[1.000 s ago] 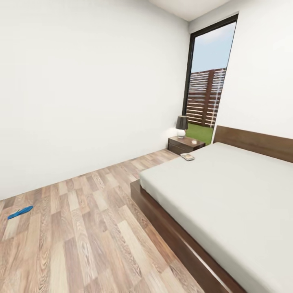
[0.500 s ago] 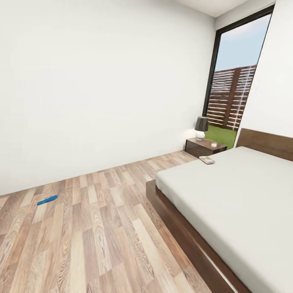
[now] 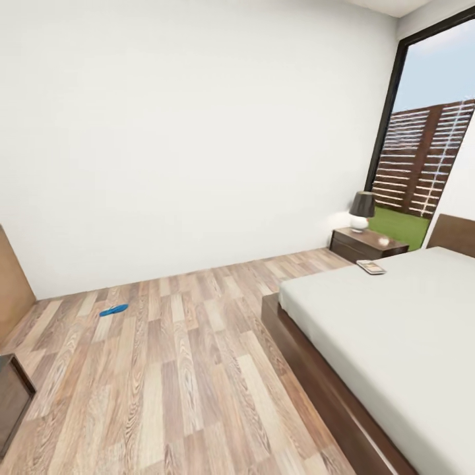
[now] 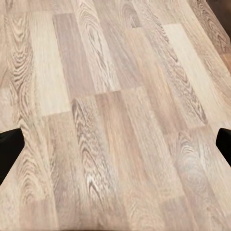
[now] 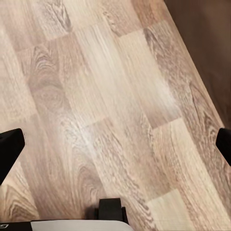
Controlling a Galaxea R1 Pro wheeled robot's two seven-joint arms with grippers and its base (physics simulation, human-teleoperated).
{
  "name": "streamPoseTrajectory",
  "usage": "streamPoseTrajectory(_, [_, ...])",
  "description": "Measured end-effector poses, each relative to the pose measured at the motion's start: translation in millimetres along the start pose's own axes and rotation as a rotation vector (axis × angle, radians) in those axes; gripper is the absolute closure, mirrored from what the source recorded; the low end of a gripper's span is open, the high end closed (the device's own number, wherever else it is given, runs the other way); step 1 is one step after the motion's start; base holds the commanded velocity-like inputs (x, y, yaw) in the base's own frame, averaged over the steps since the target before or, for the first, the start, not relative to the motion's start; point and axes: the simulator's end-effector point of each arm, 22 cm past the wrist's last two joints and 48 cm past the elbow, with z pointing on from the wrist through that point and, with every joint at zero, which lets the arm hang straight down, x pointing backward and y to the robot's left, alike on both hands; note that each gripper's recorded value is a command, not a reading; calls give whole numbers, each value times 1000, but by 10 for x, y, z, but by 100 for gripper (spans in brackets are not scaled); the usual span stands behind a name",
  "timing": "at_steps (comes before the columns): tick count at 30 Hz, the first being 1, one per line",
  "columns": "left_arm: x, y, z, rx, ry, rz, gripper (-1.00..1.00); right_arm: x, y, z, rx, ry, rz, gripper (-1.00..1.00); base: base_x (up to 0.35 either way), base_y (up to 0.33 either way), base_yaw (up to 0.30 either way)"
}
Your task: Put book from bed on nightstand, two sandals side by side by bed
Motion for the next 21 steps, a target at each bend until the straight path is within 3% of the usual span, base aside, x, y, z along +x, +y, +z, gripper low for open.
streamPoseTrajectory(21, [43, -8, -5, 2, 9, -1, -100, 0, 0, 0, 0, 0, 0, -100, 0, 0, 294])
